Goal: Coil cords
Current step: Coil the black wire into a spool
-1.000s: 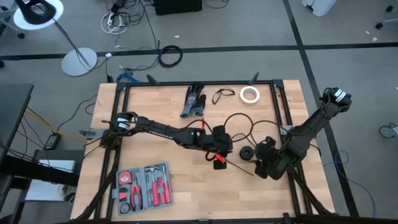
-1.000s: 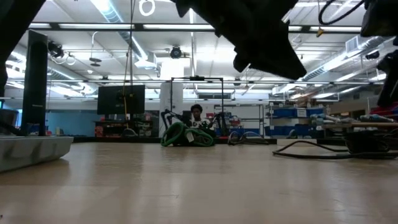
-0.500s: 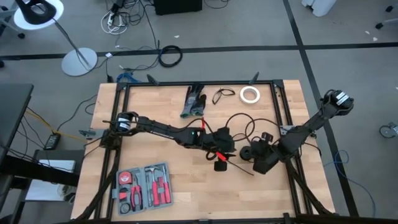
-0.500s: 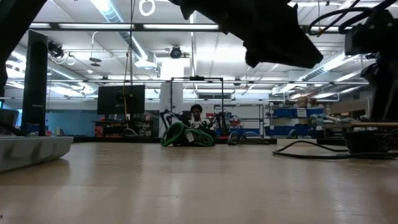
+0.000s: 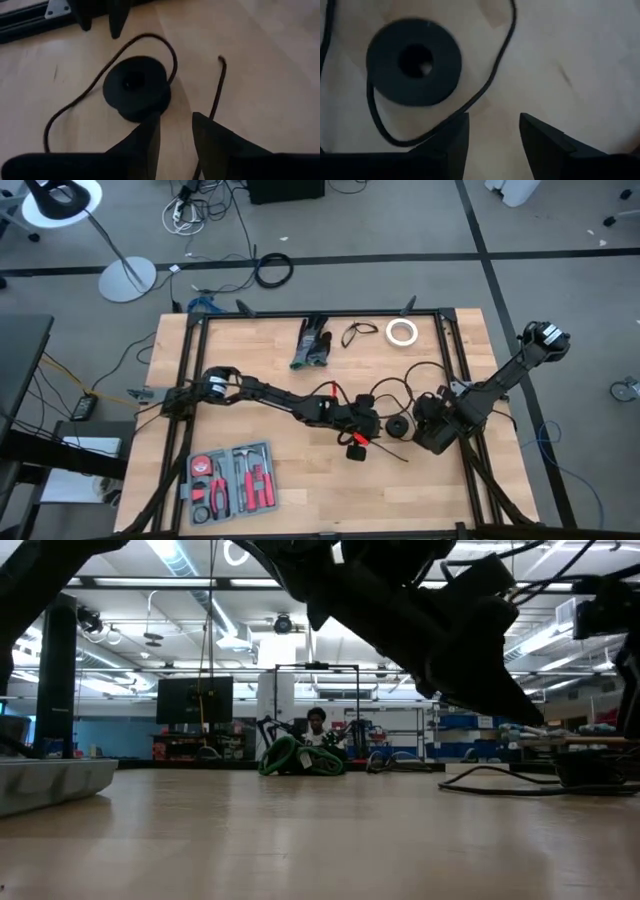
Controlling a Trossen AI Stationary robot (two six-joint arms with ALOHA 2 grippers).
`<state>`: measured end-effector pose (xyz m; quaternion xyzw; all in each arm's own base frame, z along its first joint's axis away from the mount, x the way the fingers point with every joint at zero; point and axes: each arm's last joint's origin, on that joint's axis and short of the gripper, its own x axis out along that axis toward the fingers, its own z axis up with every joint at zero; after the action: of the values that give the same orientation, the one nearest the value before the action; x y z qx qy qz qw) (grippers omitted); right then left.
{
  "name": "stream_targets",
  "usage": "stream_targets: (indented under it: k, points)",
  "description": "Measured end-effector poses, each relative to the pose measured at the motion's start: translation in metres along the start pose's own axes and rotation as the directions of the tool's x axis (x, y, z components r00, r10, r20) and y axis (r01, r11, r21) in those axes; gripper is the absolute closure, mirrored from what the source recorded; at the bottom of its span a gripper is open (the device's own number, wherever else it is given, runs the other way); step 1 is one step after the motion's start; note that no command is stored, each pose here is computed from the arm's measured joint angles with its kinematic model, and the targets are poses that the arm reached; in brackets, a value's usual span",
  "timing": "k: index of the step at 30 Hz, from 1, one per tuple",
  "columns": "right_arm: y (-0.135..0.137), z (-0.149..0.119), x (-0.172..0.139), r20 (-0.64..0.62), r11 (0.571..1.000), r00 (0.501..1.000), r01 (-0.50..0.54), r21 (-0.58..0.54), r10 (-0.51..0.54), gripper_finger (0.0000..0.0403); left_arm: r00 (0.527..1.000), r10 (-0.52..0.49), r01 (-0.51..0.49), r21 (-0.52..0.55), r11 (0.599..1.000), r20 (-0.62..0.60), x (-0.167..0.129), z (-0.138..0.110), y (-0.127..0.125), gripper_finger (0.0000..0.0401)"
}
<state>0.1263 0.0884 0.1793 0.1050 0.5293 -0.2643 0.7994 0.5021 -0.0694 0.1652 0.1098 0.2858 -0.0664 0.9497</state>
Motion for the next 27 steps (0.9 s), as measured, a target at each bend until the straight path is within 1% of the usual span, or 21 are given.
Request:
stream_targets:
  k: [3,5,8,11,13,15,17,18,20,21,24,27]
  points:
    - [0.001,-0.004,0.003,-0.015,1.000,1.000,-0.018,-0.001,0.018,0.0234,1.000,0.012,-0.012,0.041,0.999,0.010,-0.001,0.002,0.002,0.0284]
    - [0.001,-0.005,0.004,-0.014,1.000,1.000,-0.025,-0.008,0.025,0.0236,0.999,0.042,-0.042,0.111,0.993,0.009,-0.001,0.002,0.003,0.0284]
    - [0.005,-0.005,0.004,-0.020,0.998,0.998,-0.060,-0.005,0.060,0.0236,0.998,0.058,-0.058,0.240,0.969,0.006,-0.001,0.002,0.003,0.0284]
    - [0.004,-0.006,0.004,-0.063,0.997,0.996,-0.069,0.028,0.070,0.0236,0.996,0.088,-0.086,0.297,0.951,0.006,0.000,0.001,0.003,0.0284]
    - [0.002,-0.006,0.004,-0.061,0.998,0.997,-0.042,0.051,0.045,0.0238,0.994,0.104,-0.104,0.316,0.943,0.016,0.003,0.000,0.003,0.0284]
    - [0.001,-0.006,0.004,-0.041,0.998,0.999,-0.021,0.064,0.024,0.0239,0.995,0.094,-0.094,0.317,0.944,0.016,0.006,0.001,0.003,0.0284]
    - [0.001,-0.005,0.004,-0.012,0.998,1.000,-0.017,0.067,0.017,0.0239,0.995,0.092,-0.099,0.312,0.945,0.039,0.011,0.005,0.003,0.0284]
    - [0.001,-0.005,0.004,-0.003,0.998,1.000,-0.015,0.067,0.016,0.0239,0.996,0.085,-0.087,0.313,0.946,0.020,0.014,0.004,0.003,0.0284]
    - [0.001,-0.004,0.004,0.003,0.997,1.000,-0.023,0.072,0.023,0.0238,0.997,0.070,-0.076,0.309,0.948,0.031,0.023,0.008,0.002,0.0284]
    - [0.001,-0.004,0.004,0.002,0.997,1.000,-0.023,0.073,0.023,0.0238,0.998,0.060,-0.058,0.313,0.948,0.003,0.026,0.009,0.000,0.0284]
    - [-0.001,-0.005,0.003,-0.019,0.995,0.999,-0.029,0.090,0.030,0.0241,0.998,0.047,-0.036,0.320,0.947,-0.028,0.030,0.021,-0.001,0.0284]
    - [-0.003,-0.007,-0.003,-0.014,0.994,0.998,-0.060,0.092,0.061,0.0244,0.996,0.043,-0.013,0.326,0.945,-0.083,0.032,0.028,-0.001,0.0284]
